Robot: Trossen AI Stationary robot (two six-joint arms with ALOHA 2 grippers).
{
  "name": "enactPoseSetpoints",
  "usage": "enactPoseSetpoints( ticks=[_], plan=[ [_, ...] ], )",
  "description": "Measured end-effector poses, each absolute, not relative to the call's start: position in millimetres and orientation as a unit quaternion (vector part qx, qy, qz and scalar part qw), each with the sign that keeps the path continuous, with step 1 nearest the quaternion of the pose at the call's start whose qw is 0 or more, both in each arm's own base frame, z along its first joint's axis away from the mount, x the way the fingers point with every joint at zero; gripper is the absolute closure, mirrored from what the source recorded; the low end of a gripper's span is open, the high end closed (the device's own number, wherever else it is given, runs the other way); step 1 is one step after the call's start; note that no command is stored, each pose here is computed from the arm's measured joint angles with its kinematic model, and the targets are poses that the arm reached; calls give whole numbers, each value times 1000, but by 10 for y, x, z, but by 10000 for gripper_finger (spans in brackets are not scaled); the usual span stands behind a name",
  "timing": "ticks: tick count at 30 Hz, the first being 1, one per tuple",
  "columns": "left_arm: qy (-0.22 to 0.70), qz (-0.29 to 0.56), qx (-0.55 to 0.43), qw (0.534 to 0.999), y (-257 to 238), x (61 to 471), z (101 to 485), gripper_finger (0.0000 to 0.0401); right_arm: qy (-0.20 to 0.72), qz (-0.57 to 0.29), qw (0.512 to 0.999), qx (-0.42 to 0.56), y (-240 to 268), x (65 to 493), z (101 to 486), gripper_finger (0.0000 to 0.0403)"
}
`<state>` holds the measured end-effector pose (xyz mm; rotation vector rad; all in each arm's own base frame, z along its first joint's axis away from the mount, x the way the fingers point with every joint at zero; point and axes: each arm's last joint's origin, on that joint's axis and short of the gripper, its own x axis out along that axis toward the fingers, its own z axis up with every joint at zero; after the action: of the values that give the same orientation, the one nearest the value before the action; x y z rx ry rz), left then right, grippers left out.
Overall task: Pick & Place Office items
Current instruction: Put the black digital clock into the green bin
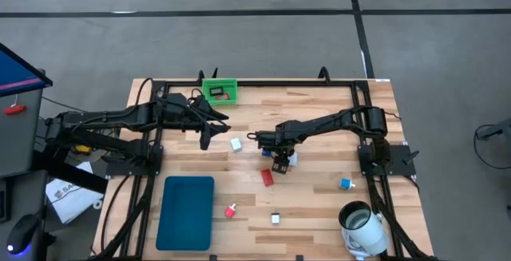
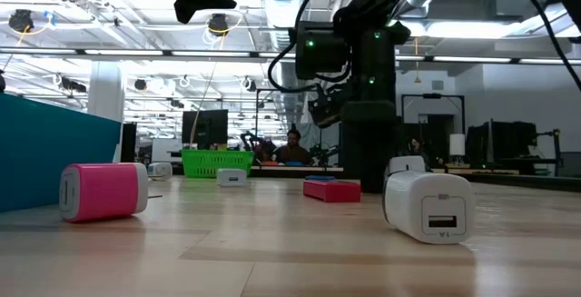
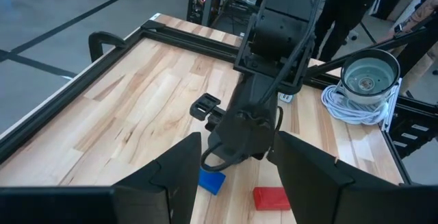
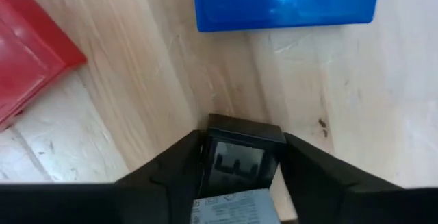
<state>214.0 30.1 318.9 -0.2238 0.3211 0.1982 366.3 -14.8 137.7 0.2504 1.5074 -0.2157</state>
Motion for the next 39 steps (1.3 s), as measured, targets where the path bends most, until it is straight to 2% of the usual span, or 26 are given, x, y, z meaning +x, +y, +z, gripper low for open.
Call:
enactPoseSetpoints(
  ticks=[3,9,15,23,31,36,39],
  plan=[
    [159,98,-111,976,301,2140,3189,220,672,-95,726,113,-150,3686,1386,262],
    [159,98,-110,976,301,2140,3189,220,623,-90,764,143,-215,3781,1569,266],
    [160,98,-111,976,301,2139,3188,220,536,-106,817,182,-432,3818,2125,240],
    [185,99,-114,971,287,2124,3141,220,338,-101,898,262,-638,3614,3043,260],
    [175,105,-129,970,289,2150,3146,220,238,-85,918,305,-557,3489,3450,243],
    [101,112,-99,983,219,2306,3246,220,136,-62,925,349,-554,3604,3613,254],
    [87,137,-97,982,163,2379,3224,217,100,-66,925,360,-590,3675,3628,250]
  ],
)
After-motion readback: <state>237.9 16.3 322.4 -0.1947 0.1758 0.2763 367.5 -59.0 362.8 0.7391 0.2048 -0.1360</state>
